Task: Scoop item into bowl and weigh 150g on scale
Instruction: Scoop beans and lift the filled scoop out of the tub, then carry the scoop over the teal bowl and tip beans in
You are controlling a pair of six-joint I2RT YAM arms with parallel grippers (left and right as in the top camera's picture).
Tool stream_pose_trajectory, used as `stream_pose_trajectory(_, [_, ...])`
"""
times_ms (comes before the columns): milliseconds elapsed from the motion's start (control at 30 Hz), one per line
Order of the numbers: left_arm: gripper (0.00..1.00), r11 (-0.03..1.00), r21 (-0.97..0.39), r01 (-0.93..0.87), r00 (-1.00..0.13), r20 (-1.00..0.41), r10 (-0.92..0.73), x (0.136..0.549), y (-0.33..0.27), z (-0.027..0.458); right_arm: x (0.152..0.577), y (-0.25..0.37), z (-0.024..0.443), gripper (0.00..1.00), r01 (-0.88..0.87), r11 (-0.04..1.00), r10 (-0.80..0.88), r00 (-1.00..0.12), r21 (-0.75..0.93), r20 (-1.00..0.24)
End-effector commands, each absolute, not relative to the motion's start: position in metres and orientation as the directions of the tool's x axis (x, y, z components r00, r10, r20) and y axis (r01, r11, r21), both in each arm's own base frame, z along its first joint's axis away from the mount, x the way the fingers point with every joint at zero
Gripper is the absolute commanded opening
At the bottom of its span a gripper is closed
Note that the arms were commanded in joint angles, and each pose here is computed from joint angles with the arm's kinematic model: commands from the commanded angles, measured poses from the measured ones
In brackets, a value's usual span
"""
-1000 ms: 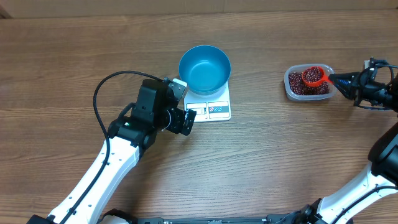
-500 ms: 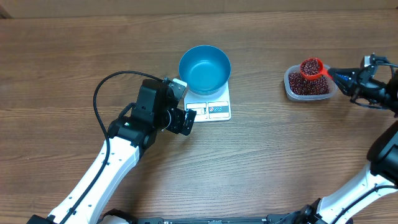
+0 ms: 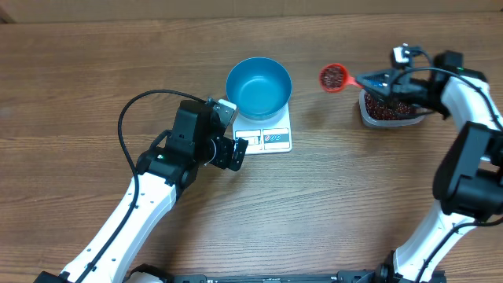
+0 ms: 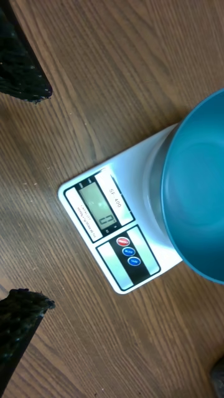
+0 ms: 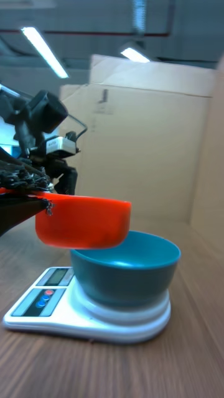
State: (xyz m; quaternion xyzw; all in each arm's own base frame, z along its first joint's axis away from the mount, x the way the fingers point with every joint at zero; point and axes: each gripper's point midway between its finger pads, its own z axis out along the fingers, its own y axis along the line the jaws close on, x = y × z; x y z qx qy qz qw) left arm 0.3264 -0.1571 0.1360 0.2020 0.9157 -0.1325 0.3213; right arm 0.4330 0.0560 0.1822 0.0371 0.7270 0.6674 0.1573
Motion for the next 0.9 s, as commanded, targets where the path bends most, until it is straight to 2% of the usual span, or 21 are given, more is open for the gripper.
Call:
stream_pose_trajectory(0, [1.0,0.888,-0.116,0.445,-0.708,-0.653,0.269,0.325,-0.154,0.14,0.435,0.09,0.186,0.04,-0.083,0.048,0.194,-0.977,0.995,-0.091])
stream_pose_trajectory(167, [1.0,0.888,-0.115,0.444,-0.708,-0.653,0.269,0.325,-0.154,0.14,0.446,0.131,0.177,0.04,-0.048,0.121,0.136,-0.989,0.991,-0.064])
stream_pose_trajectory(367, [1.0,0.888,-0.115,0.445,-0.708,-0.653,0.27,0.325,-0.154,0.14,0.46,0.173,0.165,0.04,-0.059,0.236,0.128,-0.988,0.97,-0.091])
stream_pose_trajectory(667, [0.99,0.888,-0.115,0.444,-0.708,-0.653,0.269,0.325,-0.154,0.14,0.477,0.204,0.157,0.04,-0.176,0.47,0.121,-0.958,0.865,-0.261])
stream_pose_trajectory(767, [1.0,0.888,-0.116,0.445,-0.708,-0.653,0.269,0.325,-0.154,0.14,0.476,0.213,0.162,0.04,-0.248,0.53,0.078,-0.938,0.811,-0.338])
stream_pose_trajectory(867, [0.99,0.888,-0.115,0.444,-0.708,-0.653,0.269,0.325,-0.154,0.14,0.478,0.215,0.169,0.04,-0.288,0.64,0.06,-0.906,0.713,-0.42])
